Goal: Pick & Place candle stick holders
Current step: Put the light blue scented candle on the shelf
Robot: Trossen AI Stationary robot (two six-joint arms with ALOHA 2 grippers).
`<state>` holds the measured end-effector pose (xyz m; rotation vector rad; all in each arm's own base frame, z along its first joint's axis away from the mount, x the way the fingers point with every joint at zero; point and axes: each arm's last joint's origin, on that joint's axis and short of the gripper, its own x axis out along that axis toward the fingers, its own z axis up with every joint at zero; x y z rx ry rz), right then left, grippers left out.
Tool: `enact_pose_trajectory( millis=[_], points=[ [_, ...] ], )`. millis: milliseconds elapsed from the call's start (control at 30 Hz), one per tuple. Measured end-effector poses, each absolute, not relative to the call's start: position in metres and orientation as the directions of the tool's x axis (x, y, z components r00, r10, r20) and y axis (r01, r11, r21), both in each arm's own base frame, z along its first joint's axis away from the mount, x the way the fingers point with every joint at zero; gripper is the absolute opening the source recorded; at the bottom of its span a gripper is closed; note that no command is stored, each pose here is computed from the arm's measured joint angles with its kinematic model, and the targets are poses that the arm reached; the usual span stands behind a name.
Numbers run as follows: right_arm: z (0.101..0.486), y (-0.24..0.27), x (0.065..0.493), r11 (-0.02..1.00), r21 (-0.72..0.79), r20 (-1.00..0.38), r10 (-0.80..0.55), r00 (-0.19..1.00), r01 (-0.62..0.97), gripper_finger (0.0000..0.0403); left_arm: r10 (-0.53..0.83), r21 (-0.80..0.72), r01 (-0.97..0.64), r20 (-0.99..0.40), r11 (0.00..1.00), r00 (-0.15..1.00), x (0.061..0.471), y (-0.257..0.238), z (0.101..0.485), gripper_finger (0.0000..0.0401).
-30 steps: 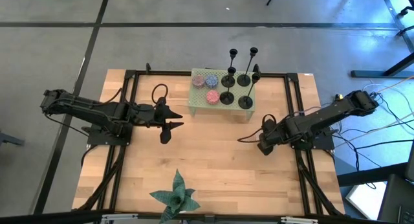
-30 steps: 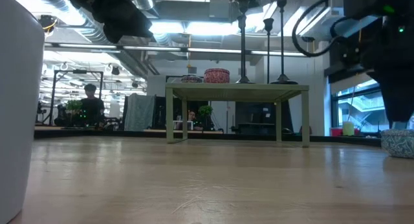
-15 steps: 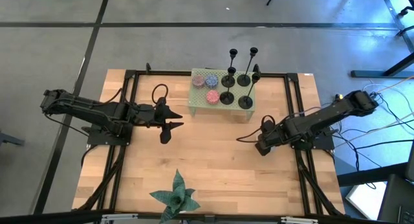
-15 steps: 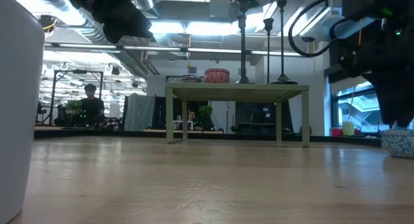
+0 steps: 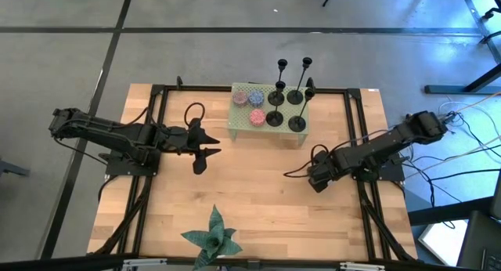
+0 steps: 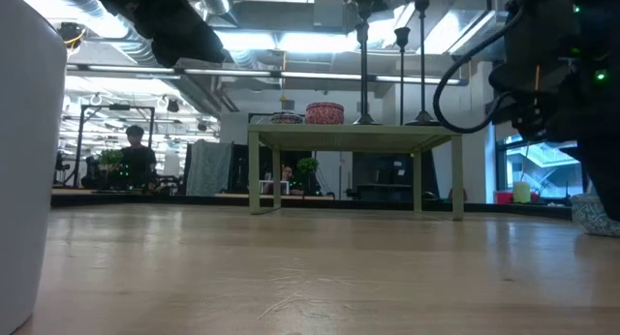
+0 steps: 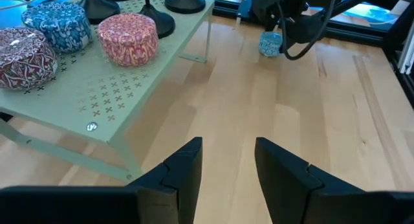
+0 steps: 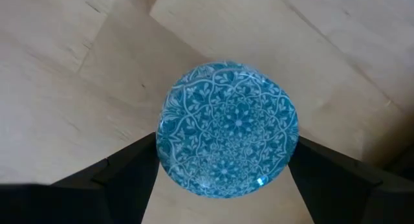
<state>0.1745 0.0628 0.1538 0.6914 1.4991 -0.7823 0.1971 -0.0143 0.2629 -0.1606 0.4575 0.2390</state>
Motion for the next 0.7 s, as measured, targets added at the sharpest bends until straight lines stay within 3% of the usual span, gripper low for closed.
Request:
enact_pose_trajectory(
  millis=[233, 700],
  points=[
    [0.151, 0.063, 0.177, 0.596, -0.079, -0.997, -0.041, -0.068, 0.799, 0.0318, 0.192, -0.098, -0.264, -0.458, 0.960, 0.868, 0.197, -0.014, 0.263, 0.0139],
    [0.150, 0.066, 0.185, 0.635, -0.001, -0.999, -0.028, 0.022, 0.772, 0.0195, 0.191, -0.127, -0.277, -0.460, 0.952, 0.867, 0.197, -0.014, 0.262, 0.0139]
  ],
)
